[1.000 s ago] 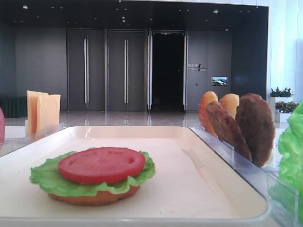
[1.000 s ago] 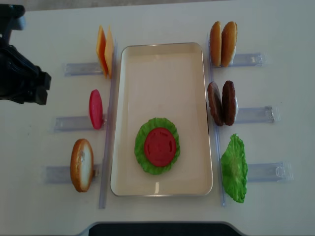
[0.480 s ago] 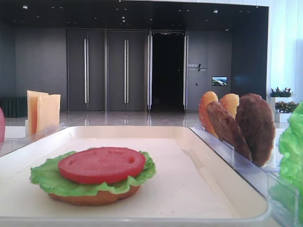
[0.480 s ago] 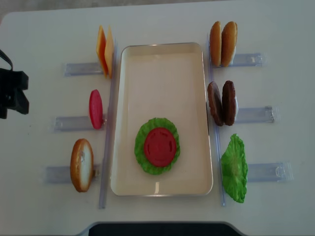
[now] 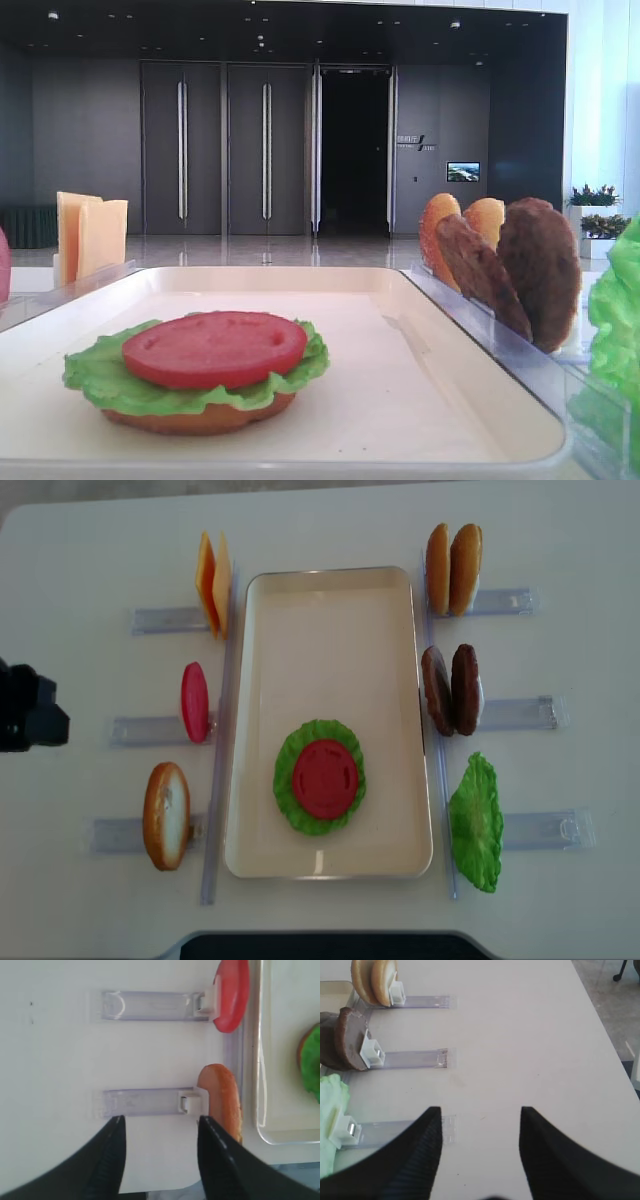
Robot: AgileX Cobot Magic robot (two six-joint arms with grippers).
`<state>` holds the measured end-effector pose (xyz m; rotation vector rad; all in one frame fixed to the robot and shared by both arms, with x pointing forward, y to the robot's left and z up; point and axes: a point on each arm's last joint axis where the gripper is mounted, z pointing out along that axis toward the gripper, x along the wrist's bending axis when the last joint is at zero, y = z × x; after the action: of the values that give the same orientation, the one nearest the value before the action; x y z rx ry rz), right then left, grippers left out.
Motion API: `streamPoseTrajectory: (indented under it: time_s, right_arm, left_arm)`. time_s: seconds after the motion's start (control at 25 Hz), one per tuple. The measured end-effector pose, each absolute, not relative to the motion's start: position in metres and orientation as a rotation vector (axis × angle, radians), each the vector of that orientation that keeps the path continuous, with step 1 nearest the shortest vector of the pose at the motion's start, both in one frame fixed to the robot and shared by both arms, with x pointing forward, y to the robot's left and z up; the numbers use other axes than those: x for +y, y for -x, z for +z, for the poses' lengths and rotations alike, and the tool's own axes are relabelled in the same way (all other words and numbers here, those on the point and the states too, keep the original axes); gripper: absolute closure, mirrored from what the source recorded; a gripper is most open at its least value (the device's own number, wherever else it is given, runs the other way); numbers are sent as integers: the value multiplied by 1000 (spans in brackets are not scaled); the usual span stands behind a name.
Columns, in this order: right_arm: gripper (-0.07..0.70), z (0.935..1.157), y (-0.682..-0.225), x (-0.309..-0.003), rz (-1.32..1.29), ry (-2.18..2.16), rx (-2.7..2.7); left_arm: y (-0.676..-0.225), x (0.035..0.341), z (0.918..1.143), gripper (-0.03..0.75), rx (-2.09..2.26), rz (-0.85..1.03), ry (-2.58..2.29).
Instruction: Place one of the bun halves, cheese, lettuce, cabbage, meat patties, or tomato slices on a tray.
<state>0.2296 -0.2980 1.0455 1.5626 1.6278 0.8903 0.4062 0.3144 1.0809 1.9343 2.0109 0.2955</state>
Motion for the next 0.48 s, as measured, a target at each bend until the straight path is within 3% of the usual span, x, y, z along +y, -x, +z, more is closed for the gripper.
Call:
streamPoseTrajectory:
  time_s: [0.48]
  right_arm:
    - [262, 1046, -230, -298, 890, -1563, 1628]
  left_arm:
    - [-324, 301, 1070, 367, 1803, 588, -1805]
